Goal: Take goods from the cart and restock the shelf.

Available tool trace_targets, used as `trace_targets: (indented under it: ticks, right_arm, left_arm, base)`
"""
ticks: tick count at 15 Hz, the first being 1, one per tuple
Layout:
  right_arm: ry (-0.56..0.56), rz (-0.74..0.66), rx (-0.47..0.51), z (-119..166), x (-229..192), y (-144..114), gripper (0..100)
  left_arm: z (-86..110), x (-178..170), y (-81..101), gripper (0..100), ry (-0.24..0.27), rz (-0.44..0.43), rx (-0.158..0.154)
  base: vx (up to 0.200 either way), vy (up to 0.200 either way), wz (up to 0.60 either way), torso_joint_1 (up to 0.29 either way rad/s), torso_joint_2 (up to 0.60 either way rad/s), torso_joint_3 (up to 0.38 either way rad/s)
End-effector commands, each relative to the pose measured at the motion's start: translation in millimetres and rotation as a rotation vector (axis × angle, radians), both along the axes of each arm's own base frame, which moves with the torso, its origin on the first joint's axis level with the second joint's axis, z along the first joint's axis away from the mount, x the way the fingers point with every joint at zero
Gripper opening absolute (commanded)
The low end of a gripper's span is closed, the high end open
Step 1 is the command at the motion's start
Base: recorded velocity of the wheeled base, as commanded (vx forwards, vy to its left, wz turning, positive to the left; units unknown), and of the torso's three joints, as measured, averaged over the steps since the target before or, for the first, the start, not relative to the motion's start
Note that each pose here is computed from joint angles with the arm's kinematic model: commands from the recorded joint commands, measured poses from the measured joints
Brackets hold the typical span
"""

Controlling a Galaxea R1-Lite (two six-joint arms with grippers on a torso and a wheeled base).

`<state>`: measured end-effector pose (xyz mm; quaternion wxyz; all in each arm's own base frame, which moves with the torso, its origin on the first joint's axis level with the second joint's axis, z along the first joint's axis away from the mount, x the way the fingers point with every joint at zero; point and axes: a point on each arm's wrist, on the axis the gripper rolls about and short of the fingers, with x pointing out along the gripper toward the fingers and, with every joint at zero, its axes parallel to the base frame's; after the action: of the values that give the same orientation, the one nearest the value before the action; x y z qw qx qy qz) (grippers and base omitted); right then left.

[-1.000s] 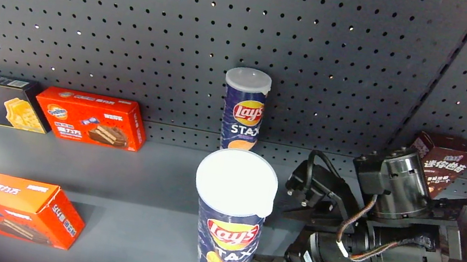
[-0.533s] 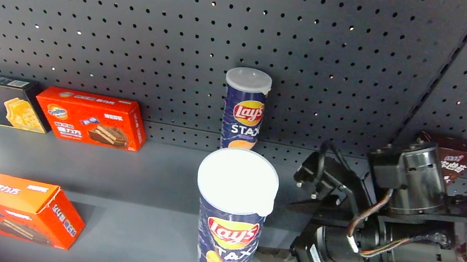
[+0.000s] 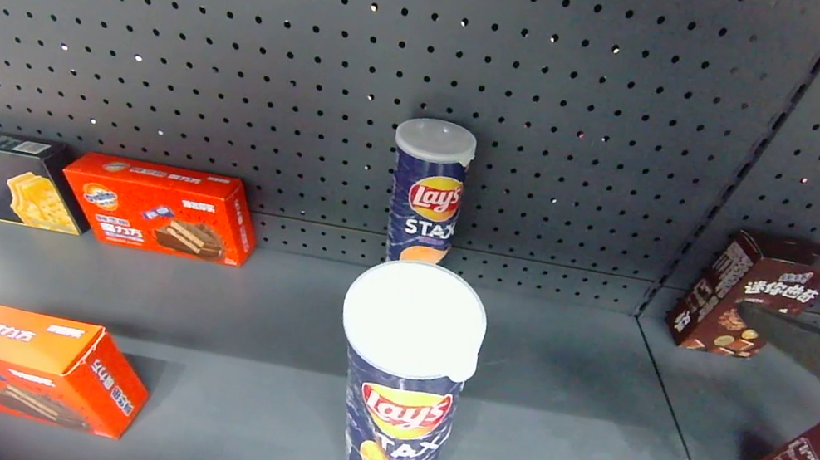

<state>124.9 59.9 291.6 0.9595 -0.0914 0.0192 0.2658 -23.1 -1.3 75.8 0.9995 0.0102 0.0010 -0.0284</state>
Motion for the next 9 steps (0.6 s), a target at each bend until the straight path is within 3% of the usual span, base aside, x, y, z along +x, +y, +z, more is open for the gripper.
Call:
trace_targets:
  ticks: [1,3,6,7,9]
  right_arm:
    - [-0.176,-0.305,0.063,-43,-99,-54,100]
    - [-0.184,-0.41,0.055,-80,-128,-58,100]
    - [-0.097,-0.551,0.099,-156,-159,-55,100]
    - [-0.058,-0.561,0.127,-172,-154,-55,100]
    - [-0.095,-0.563,0.178,-190,-143,-56,100]
  left_arm:
    - [0.0,0,0.0,100,0.002,0.0,0.001]
    - [0.0,0,0.0,100,0.002,0.0,0.001]
    - [0.0,0,0.0,100,0.002,0.0,0.001]
    - [0.0,0,0.0,100,0.002,0.0,0.001]
    - [0.0,0,0.0,100,0.002,0.0,0.001]
  base:
    - [0.0,0.0,0.0,0.0,0.0,0.0]
    - [0.0,0.0,0.0,0.0,0.0,0.0]
    - [0.0,0.0,0.0,0.0,0.0,0.0]
    - [0.0,0.0,0.0,0.0,0.0,0.0]
    - [0.0,0.0,0.0,0.0,0.0,0.0]
